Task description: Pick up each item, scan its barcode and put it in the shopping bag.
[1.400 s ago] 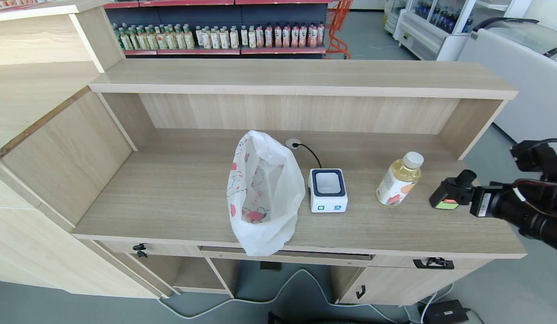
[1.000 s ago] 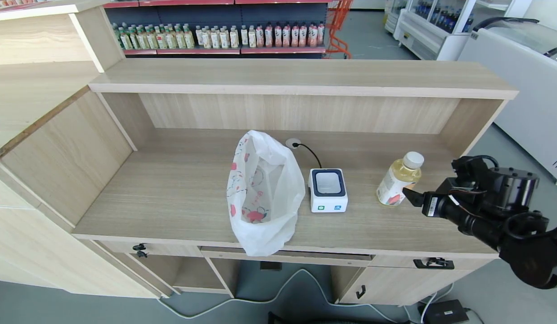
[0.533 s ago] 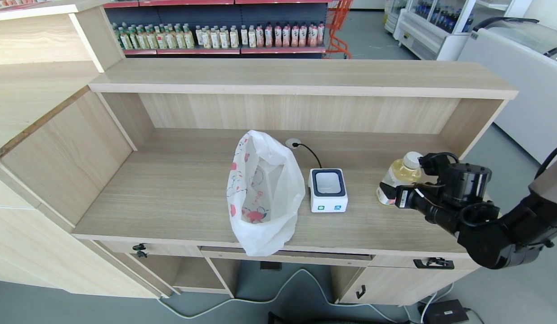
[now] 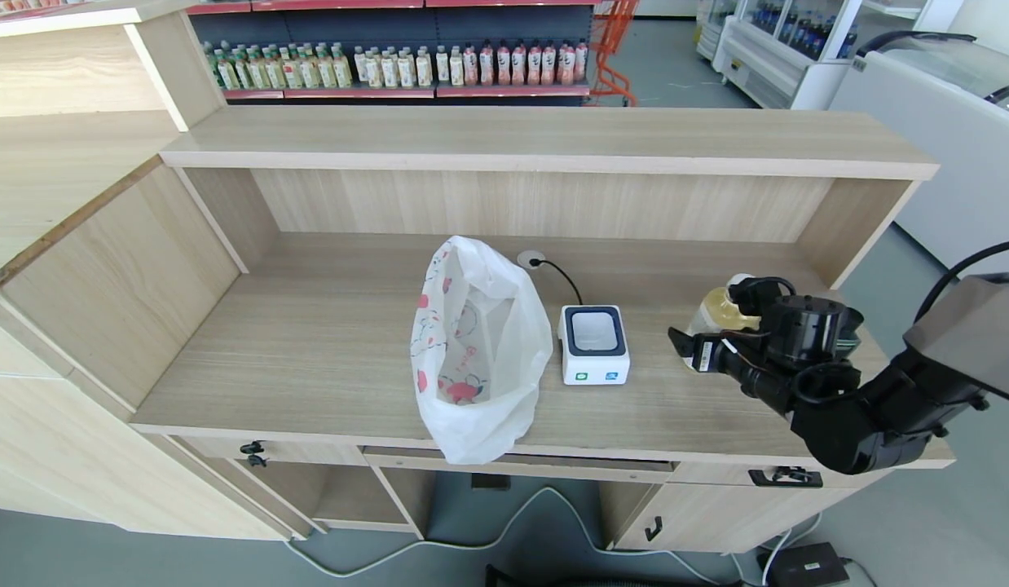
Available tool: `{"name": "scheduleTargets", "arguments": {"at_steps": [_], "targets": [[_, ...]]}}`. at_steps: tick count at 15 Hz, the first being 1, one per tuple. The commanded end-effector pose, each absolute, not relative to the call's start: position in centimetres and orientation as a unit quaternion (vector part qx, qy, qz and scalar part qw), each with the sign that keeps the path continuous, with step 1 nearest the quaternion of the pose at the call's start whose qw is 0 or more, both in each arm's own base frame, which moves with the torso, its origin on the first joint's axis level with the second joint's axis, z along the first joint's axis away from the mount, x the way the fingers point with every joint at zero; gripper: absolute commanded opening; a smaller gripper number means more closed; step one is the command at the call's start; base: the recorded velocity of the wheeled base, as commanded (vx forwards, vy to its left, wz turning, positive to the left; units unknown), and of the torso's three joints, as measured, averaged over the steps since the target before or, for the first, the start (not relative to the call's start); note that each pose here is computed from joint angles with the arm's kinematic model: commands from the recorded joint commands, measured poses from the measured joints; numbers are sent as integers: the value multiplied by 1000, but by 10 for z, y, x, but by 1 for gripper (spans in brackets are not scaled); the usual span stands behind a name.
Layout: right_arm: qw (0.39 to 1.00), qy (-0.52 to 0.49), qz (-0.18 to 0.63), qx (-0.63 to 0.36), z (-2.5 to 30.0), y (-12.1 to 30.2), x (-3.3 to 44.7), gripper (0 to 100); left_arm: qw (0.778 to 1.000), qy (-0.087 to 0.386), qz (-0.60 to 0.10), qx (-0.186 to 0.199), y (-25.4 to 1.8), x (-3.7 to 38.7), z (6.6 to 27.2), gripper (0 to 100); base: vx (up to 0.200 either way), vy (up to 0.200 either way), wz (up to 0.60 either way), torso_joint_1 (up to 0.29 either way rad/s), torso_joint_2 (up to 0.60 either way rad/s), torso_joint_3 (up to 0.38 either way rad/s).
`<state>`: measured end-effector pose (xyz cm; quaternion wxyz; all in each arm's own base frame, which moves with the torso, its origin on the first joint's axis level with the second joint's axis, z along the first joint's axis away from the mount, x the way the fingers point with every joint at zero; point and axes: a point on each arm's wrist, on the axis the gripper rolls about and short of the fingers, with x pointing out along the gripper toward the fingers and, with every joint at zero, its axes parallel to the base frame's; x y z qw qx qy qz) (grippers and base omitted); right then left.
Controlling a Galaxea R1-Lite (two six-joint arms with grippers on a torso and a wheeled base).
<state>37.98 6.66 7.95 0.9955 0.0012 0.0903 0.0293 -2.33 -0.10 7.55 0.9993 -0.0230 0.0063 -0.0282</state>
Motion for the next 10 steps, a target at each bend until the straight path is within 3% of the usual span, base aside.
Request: {"name": "scheduleTargets", "arguments": {"at_steps": [1, 10], "targets": [[996, 88, 30, -2, 77, 67, 385, 100, 999, 6, -28, -23, -1, -23, 75, 100, 0, 0, 0, 0, 0, 0], [997, 60, 35, -24, 82, 56, 399, 100, 999, 6, -28, -23, -1, -23, 75, 100, 0, 0, 0, 0, 0, 0]]}}
